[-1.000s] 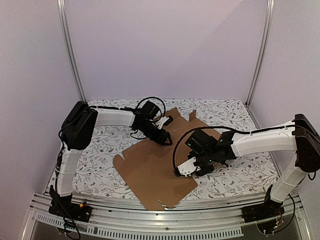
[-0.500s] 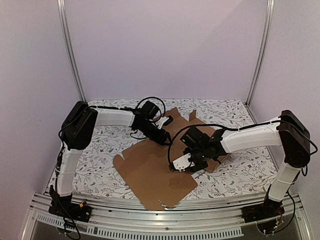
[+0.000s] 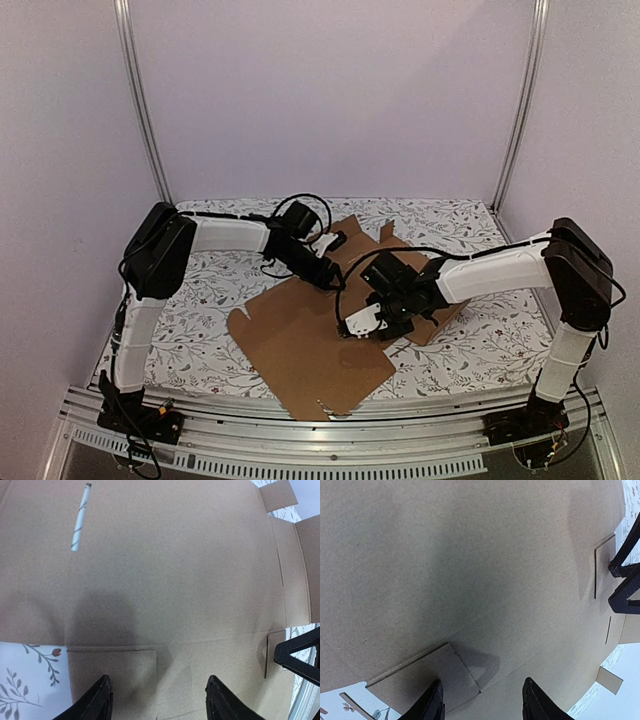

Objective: Fold the paper box

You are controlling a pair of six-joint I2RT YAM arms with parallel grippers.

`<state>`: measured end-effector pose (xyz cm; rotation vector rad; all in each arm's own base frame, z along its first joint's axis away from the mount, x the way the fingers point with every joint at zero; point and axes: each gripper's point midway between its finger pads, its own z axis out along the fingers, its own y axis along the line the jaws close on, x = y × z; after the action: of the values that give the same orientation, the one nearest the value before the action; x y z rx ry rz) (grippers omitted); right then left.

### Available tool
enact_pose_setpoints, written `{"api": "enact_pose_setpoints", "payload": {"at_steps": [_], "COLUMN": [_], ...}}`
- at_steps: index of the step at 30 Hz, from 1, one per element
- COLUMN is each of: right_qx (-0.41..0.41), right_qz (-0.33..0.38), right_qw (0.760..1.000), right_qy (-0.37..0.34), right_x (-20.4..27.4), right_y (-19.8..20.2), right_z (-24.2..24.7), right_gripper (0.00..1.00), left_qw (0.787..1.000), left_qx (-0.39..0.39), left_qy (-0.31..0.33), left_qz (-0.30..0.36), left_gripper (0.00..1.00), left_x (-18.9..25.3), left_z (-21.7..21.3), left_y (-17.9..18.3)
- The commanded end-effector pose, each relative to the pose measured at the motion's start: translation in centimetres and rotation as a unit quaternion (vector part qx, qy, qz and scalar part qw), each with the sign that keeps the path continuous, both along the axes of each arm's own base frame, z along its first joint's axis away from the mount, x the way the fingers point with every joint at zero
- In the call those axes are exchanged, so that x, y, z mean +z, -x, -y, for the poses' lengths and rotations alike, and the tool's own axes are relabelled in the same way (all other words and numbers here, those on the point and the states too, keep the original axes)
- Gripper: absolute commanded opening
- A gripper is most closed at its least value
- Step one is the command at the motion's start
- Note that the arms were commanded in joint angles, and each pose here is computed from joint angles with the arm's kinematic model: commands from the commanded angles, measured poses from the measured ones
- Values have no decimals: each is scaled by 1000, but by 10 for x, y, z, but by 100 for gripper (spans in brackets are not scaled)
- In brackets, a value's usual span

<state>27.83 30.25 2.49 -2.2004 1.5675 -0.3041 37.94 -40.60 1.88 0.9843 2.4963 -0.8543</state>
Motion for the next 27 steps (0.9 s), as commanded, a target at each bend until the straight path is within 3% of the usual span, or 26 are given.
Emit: {"api": "enact_pose_setpoints", "payload": {"at_steps": [1, 4, 7, 10, 14, 18, 21, 27], "right_qx": [-18, -59, -107, -162, -262, -361, -416, -444], "right_qz": [-34, -52, -77, -94, -108, -134, -155, -167], "right_qw": [997, 997, 986, 958, 914, 856, 818, 804], "right_qy": [59, 10, -101, -219, -290, -344, -366, -359], "right_x": [-47, -11, 68, 144, 182, 190, 182, 158], "right_y": [11, 1, -16, -33, -60, -87, -97, -91], "right_z": [31, 29, 26, 37, 73, 116, 145, 163], "right_gripper": [52, 53, 57, 61, 63, 63, 63, 63], "left_qw": [989, 994, 1000, 997, 986, 974, 973, 973], "left_qx": [-10, -9, 0, 25, 81, 121, 129, 139], "left_qy": [-74, -53, -12, 15, 16, -13, -37, -56], "left_qz": [-131, -97, -18, 67, 145, 192, 189, 176], "left_gripper": [64, 65, 67, 70, 73, 76, 77, 78], "left_x": [-66, -29, 41, 98, 139, 148, 134, 98], "left_z": [-24, -18, -11, -11, -25, -37, -40, -48], "left_y": [60, 50, 30, 8, -27, -70, -104, -147]}}
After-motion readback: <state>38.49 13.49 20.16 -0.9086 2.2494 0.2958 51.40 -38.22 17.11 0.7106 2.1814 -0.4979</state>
